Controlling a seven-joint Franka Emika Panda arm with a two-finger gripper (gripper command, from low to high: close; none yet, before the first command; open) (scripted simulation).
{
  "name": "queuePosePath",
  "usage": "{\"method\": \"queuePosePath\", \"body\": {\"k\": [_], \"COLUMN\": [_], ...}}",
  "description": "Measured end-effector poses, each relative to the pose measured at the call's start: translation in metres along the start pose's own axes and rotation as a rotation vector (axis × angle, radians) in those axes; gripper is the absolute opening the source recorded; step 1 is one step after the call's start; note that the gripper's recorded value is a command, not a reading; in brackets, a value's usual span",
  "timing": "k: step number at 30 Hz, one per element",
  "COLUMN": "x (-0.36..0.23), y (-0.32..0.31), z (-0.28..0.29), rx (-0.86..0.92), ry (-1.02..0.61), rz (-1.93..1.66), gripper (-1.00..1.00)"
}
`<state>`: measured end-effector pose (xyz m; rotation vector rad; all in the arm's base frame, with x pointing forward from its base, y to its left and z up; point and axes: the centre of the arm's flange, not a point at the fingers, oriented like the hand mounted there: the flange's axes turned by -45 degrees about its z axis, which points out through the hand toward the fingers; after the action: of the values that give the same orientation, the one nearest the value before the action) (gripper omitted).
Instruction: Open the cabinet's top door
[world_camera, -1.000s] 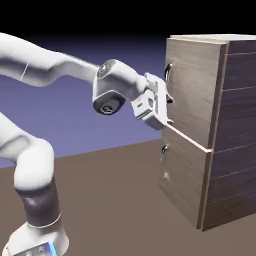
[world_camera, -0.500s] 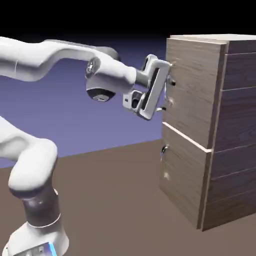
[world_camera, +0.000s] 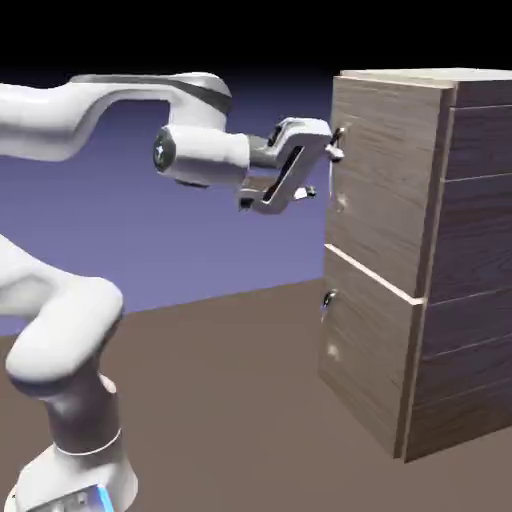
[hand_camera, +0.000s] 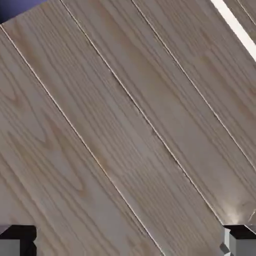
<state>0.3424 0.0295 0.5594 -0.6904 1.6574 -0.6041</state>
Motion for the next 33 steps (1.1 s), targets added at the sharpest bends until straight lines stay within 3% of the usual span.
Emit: {"method": "queuePosePath", "body": {"k": [19,23,24,33], "x": [-0.03,-0.035,-0.035,-0.012], "y": [0.074,0.067,0.065,0.053], "z": [0.018,0.059,0.067,0.03], "rx": [0.116,0.116,0.116,-0.038], "ry": [-0.157,-0.157,-0.157,-0.223], "rz": [0.813,0.812,0.813,0.797], "gripper": [0.0,0.0,-1.0,-1.0]}}
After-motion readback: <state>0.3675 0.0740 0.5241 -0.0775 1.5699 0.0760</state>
